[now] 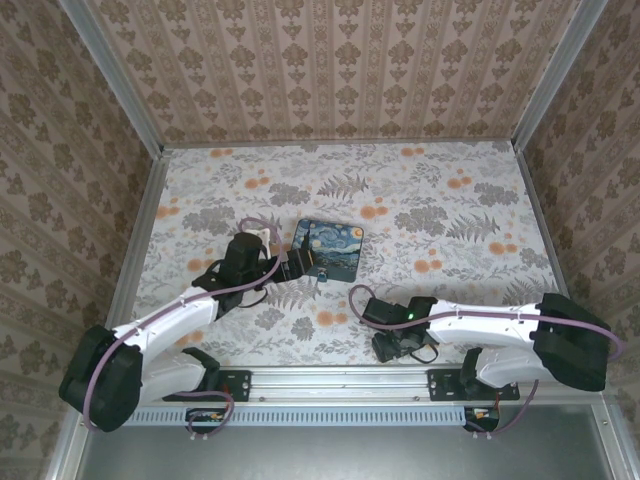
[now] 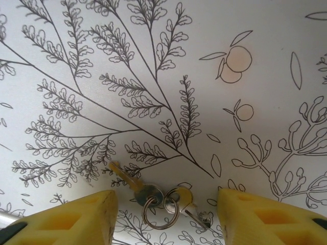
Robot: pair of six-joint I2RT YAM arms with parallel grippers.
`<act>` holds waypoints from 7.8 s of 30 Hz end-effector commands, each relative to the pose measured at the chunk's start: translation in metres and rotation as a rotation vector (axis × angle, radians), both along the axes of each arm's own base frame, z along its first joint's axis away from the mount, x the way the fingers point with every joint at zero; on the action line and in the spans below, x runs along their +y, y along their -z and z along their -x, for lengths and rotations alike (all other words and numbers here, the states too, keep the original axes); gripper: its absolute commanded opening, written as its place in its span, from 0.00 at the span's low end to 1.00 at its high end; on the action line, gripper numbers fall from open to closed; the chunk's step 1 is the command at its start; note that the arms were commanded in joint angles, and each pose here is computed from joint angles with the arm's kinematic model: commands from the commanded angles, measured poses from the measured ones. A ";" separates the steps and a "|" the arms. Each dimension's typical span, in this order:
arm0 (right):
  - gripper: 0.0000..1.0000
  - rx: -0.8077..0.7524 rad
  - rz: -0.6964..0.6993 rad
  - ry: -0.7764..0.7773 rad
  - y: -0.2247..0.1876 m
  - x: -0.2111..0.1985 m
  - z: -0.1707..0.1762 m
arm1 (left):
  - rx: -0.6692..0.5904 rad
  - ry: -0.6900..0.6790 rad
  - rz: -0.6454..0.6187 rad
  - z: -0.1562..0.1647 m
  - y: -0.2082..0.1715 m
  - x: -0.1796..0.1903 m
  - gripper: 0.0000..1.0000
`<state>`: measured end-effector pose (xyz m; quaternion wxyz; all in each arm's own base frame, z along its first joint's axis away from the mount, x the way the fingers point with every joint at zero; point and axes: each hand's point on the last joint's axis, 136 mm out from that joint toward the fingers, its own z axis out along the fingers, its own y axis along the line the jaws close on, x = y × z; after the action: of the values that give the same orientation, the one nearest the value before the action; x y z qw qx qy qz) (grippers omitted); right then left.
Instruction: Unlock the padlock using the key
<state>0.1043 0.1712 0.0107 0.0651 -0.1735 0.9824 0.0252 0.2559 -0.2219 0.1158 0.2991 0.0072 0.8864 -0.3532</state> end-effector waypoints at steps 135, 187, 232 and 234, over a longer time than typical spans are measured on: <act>0.00 -0.336 -1.431 0.777 -0.164 0.074 -0.242 | 0.022 0.055 0.827 -0.032 -0.082 -0.137 0.19; 0.54 -0.498 -1.381 0.020 -0.266 0.071 -0.223 | -0.196 0.603 0.155 0.007 -0.135 -0.072 0.00; 0.22 -0.305 -1.429 -0.105 -0.224 0.119 -0.194 | -0.182 0.584 0.188 -0.005 -0.128 -0.082 0.00; 0.21 -0.302 -1.430 -0.107 -0.224 0.120 -0.194 | -0.181 0.585 0.189 -0.005 -0.127 -0.082 0.00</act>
<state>0.3065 0.2876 0.2301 0.3003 -0.1190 0.7070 0.6291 0.2582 -0.3010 0.2385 0.2550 0.2628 0.7860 -0.4982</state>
